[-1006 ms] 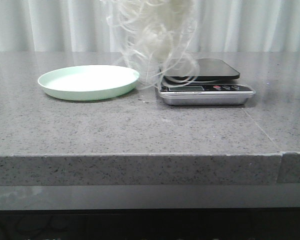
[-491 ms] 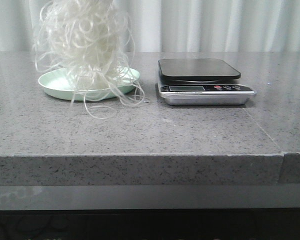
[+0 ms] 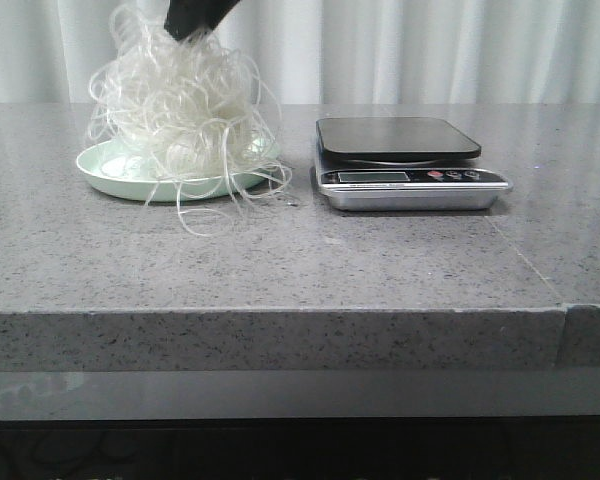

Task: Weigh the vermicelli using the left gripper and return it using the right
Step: 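Lower the vermicelli onto the green plate, open the right gripper, withdraw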

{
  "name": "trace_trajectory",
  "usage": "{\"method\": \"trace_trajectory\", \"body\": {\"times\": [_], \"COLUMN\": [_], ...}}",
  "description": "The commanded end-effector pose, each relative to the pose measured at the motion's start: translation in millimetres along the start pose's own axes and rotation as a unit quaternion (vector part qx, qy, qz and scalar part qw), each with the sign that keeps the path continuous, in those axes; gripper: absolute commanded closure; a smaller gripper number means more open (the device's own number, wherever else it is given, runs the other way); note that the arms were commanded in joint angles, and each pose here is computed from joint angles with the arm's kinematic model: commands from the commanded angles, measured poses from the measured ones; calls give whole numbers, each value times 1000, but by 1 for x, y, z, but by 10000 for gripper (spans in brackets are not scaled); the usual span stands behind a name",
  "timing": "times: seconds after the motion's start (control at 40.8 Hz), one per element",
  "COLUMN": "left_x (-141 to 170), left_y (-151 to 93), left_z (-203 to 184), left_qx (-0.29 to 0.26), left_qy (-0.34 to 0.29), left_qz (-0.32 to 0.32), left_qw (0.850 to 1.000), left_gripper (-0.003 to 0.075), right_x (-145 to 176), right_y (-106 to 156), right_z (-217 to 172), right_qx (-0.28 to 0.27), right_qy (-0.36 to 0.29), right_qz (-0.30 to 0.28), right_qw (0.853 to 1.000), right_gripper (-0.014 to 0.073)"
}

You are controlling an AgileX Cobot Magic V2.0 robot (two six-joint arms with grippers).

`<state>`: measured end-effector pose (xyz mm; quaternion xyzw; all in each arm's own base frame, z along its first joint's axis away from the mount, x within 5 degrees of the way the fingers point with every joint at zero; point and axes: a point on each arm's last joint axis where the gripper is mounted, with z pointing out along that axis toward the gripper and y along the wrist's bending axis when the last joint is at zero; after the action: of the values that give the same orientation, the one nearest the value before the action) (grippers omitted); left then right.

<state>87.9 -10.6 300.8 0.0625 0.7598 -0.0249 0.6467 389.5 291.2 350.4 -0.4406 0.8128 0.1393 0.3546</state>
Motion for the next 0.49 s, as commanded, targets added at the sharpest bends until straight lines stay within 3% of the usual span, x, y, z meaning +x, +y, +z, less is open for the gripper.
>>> {"method": "trace_trajectory", "body": {"times": [0.0,0.147,0.343,0.466], "left_x": [-15,-15,-15,-15], "left_y": [0,0,0,0], "left_z": [-2,-2,-2,-2], "left_qx": [-1,-1,-1,-1], "left_qy": [-47,-47,-47,-47], "left_qz": [-7,-7,-7,-7], "left_qw": [999,999,999,999], "left_gripper": [582,582,582,582], "right_x": [-18,-16,-16,-17], "right_y": [-3,-3,-4,-4], "right_z": [-33,-31,-31,-31], "right_qx": [28,31,32,33], "right_qy": [-55,-45,-48,-53], "right_qz": [-10,-14,-10,-9], "right_qw": [998,998,998,998], "right_gripper": [440,434,168,126]}}
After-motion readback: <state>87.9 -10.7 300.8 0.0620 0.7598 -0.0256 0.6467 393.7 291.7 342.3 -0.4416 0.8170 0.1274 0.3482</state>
